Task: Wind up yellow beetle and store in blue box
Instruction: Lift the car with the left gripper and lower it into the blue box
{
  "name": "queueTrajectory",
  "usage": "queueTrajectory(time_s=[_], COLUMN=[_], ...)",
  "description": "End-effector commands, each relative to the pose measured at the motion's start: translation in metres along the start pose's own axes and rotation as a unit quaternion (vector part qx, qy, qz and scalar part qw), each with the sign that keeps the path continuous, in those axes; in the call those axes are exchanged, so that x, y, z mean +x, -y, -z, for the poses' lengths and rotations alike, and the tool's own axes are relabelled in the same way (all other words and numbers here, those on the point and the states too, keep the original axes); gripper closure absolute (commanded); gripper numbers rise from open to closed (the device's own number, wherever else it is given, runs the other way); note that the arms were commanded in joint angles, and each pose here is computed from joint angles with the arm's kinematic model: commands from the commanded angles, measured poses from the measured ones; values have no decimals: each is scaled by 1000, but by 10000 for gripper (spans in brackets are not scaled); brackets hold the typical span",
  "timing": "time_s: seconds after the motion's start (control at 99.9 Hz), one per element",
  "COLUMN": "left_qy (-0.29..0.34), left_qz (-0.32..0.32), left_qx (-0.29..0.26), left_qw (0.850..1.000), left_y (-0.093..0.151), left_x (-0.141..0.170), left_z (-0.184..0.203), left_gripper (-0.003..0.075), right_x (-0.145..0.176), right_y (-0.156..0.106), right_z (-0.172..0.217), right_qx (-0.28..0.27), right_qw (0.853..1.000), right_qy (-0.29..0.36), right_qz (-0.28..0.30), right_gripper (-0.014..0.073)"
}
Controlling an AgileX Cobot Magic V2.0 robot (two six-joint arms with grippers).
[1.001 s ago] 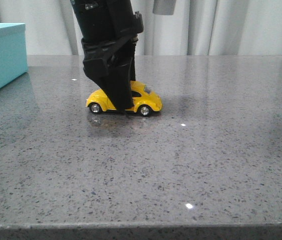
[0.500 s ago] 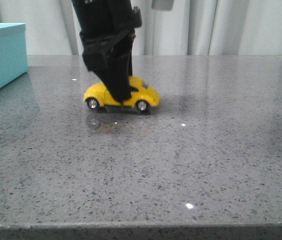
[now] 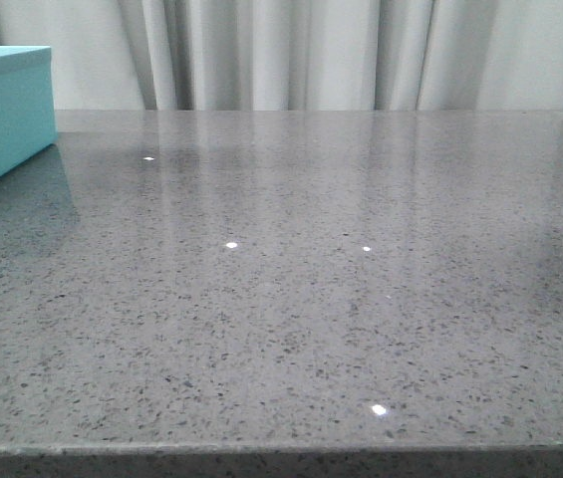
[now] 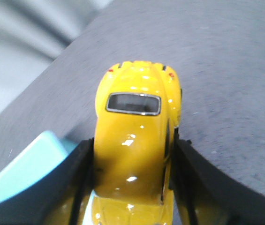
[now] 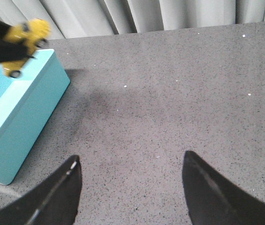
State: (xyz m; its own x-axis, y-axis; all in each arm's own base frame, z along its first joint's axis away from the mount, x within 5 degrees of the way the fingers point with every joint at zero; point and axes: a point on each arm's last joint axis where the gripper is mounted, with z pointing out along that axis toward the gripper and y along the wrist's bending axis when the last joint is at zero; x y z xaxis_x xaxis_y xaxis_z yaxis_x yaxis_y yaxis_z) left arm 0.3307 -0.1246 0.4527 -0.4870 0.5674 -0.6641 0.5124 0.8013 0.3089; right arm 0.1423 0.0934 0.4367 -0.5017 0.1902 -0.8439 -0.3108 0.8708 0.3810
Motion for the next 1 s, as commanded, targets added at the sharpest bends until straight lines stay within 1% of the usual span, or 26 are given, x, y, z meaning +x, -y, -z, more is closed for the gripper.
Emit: queueTrajectory(time_s=[0.0, 0.04, 0.18, 0.36, 0.49, 0.58, 0.65, 0.83, 0.991], left_qy=[36, 18, -51, -86, -120, -148, -158, -152, -151], left_qz=[91, 113, 158, 207, 247, 262, 274, 305, 316], left_qx=[-54, -65, -87, -116, -129, -129, -121, -93, -80], left_qw=[994, 991, 982, 968, 953, 945, 941, 935, 933], left_y=[-36, -47, -76, -106, -121, -127, -128, -124, -117], left_x=[8, 16, 44, 72, 97, 115, 127, 149, 162], left_z=[40, 41, 41, 36, 27, 17, 7, -21, -40], left_gripper=[531, 531, 531, 531, 531, 531, 531, 531, 531], right_x=[-12, -13, -13, -13, -13, -13, -13, -13, -13], right_y=[-5, -6, -6, -6, -6, -6, -6, -6, -6], right_z=[10, 10, 10, 10, 10, 10, 10, 10, 10], right_qx=[-27, -28, -28, -28, -28, -28, -28, -28, -29], right_qw=[998, 998, 998, 998, 998, 998, 998, 998, 998], right_qy=[51, 52, 52, 52, 52, 52, 52, 52, 52], right_qz=[8, 8, 8, 8, 8, 8, 8, 8, 7], right_gripper=[128, 128, 128, 128, 128, 128, 128, 128, 128])
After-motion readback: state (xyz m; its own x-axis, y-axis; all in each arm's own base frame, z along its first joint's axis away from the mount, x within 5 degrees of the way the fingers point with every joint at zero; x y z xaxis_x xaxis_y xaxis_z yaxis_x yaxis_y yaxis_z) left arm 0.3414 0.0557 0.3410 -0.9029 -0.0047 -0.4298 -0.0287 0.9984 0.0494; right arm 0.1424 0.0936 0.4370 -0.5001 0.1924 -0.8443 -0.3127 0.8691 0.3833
